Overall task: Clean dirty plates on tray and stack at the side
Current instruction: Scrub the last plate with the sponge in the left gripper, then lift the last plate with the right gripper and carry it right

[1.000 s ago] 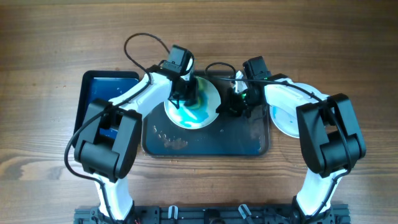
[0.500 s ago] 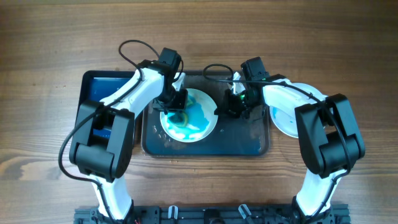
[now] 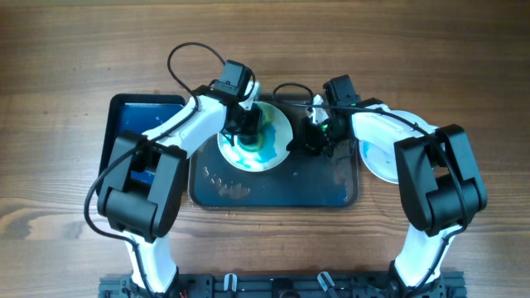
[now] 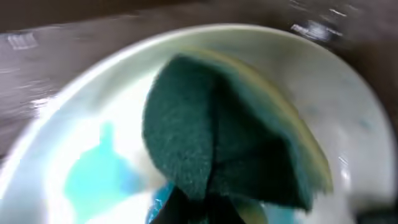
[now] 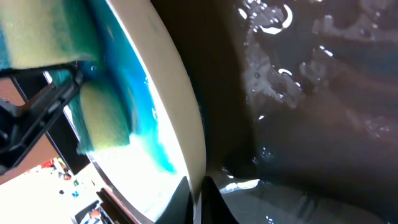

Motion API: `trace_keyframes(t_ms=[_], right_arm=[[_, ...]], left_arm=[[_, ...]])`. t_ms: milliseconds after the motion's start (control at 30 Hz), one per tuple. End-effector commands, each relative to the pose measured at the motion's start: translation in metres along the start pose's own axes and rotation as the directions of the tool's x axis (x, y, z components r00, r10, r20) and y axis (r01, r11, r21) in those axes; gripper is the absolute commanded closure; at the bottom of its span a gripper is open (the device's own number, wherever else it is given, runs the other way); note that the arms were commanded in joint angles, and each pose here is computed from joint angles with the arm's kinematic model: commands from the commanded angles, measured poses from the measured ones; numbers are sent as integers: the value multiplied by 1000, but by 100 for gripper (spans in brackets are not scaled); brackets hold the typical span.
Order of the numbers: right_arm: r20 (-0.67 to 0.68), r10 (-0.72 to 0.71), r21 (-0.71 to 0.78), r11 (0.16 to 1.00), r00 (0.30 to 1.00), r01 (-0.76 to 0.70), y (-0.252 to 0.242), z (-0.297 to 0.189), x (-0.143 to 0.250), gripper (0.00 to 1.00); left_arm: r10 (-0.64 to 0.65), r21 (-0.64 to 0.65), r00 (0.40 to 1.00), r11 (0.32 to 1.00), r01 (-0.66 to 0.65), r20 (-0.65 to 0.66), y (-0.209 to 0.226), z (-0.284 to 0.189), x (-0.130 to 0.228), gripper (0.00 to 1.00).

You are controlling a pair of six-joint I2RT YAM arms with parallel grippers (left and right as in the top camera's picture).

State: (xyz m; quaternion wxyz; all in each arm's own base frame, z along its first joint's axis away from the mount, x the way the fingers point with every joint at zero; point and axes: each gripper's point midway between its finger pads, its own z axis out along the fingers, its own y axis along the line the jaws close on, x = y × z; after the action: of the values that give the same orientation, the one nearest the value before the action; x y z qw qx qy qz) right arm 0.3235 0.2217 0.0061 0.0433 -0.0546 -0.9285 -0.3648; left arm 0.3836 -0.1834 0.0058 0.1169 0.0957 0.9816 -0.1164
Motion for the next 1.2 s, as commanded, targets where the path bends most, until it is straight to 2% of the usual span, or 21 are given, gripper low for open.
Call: trace_keyframes(t_ms=[0, 167, 300, 467, 667, 800, 900, 1000, 1167], right_arm=[[-11, 11, 48, 999, 1000, -11, -14, 6, 5, 96], [5, 40, 81, 996, 999, -41, -20, 6, 3, 96], [10, 37, 96, 995, 999, -38, -21, 7, 3, 96], [79, 33, 195, 980, 996, -48, -20, 0, 1, 96], [227, -76, 387, 922, 971, -19, -14, -51, 0, 96], [271, -180, 524, 851, 946, 12, -20, -93, 7, 96], [333, -262, 635, 772, 906, -10, -23, -134, 9, 96], [403, -368, 723, 689, 838, -45, -15, -172, 12, 96], [479, -575, 816, 571, 664, -94, 23, -224, 25, 96]], left_arm=[[-172, -476, 978, 854, 208, 119, 95, -16, 2, 96], [-194, -525, 980, 830, 187, 42, 98, -30, 15, 96], [-201, -524, 979, 832, 183, 23, 91, -51, 4, 96], [-223, -371, 975, 907, 199, -22, 53, -74, -16, 96], [-230, -365, 972, 910, 196, -51, 49, -82, -12, 96], [-230, -366, 972, 910, 195, -52, 49, -83, -12, 96], [-232, -346, 971, 917, 200, -53, 46, -81, -13, 96], [-237, -290, 969, 934, 209, -65, 36, -78, -14, 96], [-242, -212, 967, 952, 219, -86, 21, -75, -14, 96]])
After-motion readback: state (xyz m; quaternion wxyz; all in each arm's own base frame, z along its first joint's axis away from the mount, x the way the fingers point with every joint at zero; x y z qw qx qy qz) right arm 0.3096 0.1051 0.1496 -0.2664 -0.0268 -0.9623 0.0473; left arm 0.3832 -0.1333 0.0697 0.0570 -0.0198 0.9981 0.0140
